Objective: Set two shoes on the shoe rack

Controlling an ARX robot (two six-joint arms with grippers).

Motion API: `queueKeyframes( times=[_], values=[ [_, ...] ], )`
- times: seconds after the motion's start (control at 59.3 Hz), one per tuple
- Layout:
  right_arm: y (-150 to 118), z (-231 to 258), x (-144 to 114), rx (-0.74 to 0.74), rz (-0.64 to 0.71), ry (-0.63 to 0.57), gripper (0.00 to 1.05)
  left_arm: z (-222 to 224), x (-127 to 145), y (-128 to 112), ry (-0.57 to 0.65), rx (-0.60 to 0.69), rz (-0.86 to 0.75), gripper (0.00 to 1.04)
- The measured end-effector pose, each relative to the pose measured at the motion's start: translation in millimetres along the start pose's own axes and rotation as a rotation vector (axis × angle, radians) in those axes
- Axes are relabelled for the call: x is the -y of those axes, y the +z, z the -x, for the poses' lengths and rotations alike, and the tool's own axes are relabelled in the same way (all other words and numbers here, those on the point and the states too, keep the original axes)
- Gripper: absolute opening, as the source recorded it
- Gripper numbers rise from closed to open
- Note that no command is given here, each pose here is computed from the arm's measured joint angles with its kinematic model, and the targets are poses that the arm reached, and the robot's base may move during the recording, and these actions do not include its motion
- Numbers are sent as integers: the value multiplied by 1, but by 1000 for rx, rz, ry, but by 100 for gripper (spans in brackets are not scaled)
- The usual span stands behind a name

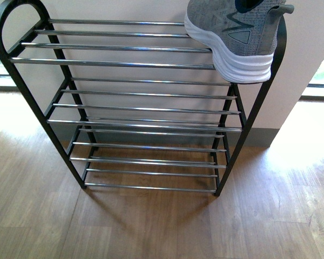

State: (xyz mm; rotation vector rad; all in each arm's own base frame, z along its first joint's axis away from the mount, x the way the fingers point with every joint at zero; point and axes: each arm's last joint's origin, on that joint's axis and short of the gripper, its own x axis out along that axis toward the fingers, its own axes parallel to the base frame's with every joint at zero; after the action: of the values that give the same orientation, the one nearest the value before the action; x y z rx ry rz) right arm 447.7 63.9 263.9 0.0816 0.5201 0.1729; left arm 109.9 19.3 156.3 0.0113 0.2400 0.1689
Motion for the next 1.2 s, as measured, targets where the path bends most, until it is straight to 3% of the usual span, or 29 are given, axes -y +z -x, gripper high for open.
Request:
queueKeyframes(
  times=[0.084,0.371,0.506,0.657,0.877,1.028,1.197],
  values=[
    [2,0,-2,21,-57,61,95,0,0,0,0,0,0,2],
    [6,8,3,175,16,-59,95,0,0,0,0,0,0,2],
    [-38,71,26,114,53,-61,95,0,0,0,2,0,0,2],
    [-41,116,61,157,34,-131,95,0,0,0,1,0,0,2],
    [-55,130,99,144,-8,-185,95,0,0,0,0,0,-1,2],
    [-71,174,112,188,-10,-242,95,0,0,0,1,0,-1,2],
    [-106,231,102,225,25,-288,95,0,0,0,-1,0,-1,2]
  ],
)
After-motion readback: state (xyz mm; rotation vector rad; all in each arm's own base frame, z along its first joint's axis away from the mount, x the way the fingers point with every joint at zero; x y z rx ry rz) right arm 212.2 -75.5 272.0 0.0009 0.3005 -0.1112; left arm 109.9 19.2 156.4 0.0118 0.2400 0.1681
